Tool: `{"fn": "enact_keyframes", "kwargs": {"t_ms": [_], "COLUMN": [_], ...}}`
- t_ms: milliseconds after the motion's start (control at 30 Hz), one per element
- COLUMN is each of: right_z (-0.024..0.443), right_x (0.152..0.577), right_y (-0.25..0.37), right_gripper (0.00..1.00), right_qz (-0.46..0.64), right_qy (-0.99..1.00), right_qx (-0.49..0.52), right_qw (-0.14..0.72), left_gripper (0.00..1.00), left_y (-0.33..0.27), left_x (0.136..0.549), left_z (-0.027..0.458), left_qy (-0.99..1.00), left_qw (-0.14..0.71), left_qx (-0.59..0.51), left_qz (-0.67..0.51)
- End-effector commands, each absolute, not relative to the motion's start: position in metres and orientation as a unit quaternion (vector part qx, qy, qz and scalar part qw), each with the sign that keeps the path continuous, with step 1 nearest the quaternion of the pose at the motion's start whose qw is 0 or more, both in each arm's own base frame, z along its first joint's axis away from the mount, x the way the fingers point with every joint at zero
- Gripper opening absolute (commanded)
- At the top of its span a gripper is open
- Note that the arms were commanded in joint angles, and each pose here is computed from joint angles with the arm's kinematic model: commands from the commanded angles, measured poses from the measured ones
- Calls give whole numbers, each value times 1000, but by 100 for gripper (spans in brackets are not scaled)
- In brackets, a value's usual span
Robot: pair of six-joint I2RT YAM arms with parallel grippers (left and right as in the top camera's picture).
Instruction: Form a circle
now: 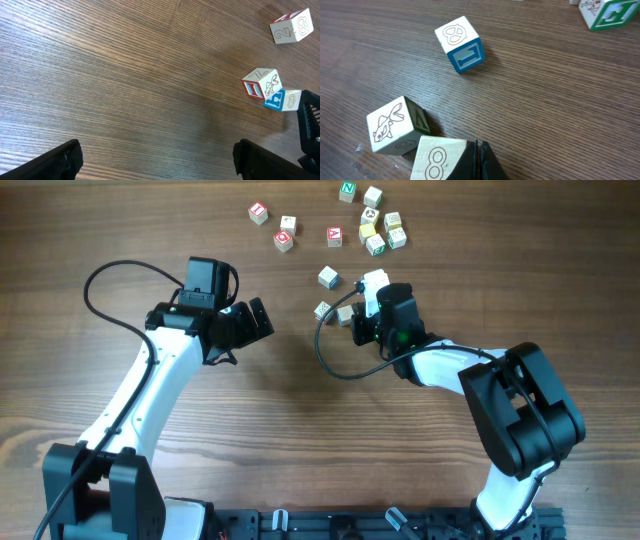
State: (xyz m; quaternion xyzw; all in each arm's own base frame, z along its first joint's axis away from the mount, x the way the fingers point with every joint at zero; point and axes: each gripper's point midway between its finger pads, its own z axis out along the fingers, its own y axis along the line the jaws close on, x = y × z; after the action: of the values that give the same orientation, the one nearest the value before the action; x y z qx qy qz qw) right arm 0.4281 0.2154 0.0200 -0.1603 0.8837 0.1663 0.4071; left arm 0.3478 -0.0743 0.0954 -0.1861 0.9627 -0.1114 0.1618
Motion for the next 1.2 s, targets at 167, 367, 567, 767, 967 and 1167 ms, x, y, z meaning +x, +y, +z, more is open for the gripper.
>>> {"fn": "enact_keyframes", "kwargs": {"t_ms": [167, 367, 567, 767, 967, 1167], "right_z": [19, 9, 31, 84, 124, 123], "right_x": [425, 433, 437, 441, 462, 460], "right_y": [226, 199, 189, 211, 226, 240], "right_gripper": [4, 4, 4, 4, 4, 5], "right_qz": [189, 120, 107, 169, 199, 285], "right_qy": [874, 895, 894, 868, 861, 867], "right_qx": [-194, -141, -107, -120, -104, -3], "right_qw": [404, 405, 422, 451, 457, 408], "left_gripper": [100, 100, 100, 100, 100, 100], "left_y": [-71, -71, -71, -71, -71, -71], "left_x": [348, 348, 348, 348, 348, 348], "left_z": [95, 95, 95, 95, 95, 95], "left_qy": [964, 964, 964, 964, 964, 964], "left_qw": [164, 164, 164, 164, 164, 164], "left_qx": [-181, -181, -181, -181, -181, -181], "left_qz": [-105, -105, -105, -105, -105, -105]}}
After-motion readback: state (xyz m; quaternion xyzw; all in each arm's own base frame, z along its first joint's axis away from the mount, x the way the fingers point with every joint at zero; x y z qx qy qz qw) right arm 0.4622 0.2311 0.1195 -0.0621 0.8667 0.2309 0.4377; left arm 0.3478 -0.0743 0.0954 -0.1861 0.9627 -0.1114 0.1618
